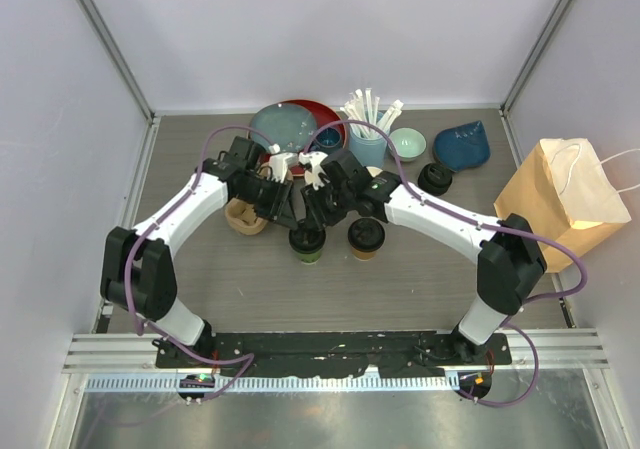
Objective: Pack the takeout coffee
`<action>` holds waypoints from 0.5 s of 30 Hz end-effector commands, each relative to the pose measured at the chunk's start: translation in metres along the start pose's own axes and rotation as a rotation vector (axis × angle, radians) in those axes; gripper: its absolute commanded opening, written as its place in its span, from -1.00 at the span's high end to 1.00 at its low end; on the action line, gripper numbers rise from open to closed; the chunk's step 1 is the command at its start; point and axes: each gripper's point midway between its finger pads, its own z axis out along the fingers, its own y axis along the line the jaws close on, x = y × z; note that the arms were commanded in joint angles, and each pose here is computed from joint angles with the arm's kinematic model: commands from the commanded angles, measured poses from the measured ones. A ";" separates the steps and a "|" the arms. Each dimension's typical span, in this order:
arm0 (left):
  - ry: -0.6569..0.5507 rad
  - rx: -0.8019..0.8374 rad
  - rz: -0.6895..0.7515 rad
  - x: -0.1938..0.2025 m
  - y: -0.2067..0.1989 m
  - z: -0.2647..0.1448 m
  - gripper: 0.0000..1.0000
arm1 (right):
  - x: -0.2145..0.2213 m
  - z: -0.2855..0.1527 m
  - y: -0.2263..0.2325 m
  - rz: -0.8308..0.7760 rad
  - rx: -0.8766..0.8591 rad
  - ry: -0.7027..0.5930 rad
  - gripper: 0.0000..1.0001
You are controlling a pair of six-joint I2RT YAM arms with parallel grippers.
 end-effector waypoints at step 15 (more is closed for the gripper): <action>-0.040 -0.022 -0.080 0.005 0.006 -0.006 0.56 | -0.002 -0.021 -0.005 0.118 0.029 -0.047 0.61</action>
